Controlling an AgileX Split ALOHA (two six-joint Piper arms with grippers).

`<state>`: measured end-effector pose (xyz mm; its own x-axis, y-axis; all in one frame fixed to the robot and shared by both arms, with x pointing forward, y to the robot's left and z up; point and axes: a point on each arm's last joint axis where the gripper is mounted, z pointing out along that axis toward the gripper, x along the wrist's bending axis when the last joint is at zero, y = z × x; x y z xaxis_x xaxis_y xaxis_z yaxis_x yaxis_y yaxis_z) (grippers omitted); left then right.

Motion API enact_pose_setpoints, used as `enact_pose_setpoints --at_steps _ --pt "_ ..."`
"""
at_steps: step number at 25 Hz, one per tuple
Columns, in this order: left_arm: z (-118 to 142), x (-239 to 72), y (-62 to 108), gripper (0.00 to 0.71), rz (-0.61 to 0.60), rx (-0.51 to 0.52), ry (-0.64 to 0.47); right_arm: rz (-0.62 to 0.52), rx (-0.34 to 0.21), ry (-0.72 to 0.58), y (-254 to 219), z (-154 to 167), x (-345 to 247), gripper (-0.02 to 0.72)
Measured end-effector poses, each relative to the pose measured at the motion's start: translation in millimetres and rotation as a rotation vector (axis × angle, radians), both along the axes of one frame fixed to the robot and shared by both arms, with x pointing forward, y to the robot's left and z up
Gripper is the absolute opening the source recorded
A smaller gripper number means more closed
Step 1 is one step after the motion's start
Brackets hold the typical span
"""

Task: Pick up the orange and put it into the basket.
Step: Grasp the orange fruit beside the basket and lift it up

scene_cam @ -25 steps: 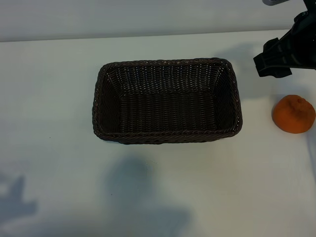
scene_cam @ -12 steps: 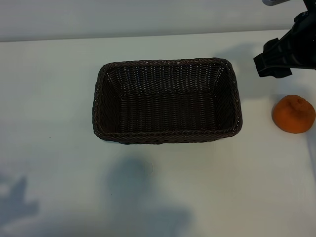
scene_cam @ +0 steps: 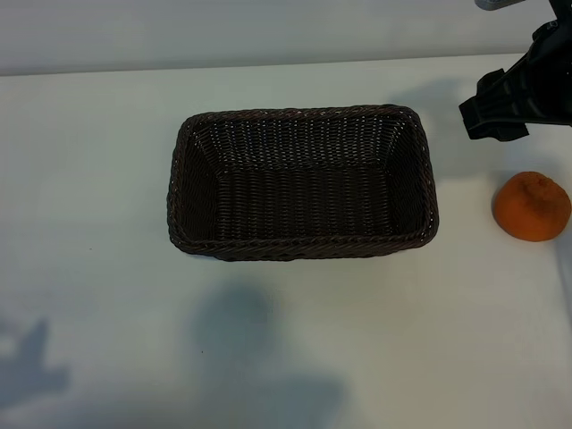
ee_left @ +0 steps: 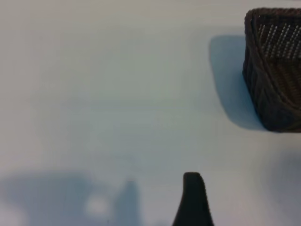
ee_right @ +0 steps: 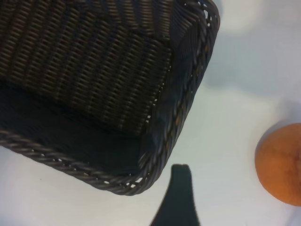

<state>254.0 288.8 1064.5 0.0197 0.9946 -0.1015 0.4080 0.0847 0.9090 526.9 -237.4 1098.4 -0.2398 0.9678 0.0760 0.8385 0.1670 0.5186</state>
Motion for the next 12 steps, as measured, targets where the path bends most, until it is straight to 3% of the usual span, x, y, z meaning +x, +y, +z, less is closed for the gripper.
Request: enact_pose_setpoints --at_steps 4,12 --pt "1 -15 -1.7 0.552 -0.001 0.009 -0.091 0.000 0.000 0.001 0 0 0 0.595" --pt "1 -17 -1.8 0.552 -0.015 0.050 -0.099 0.000 0.000 0.002 0 0 0 0.595"
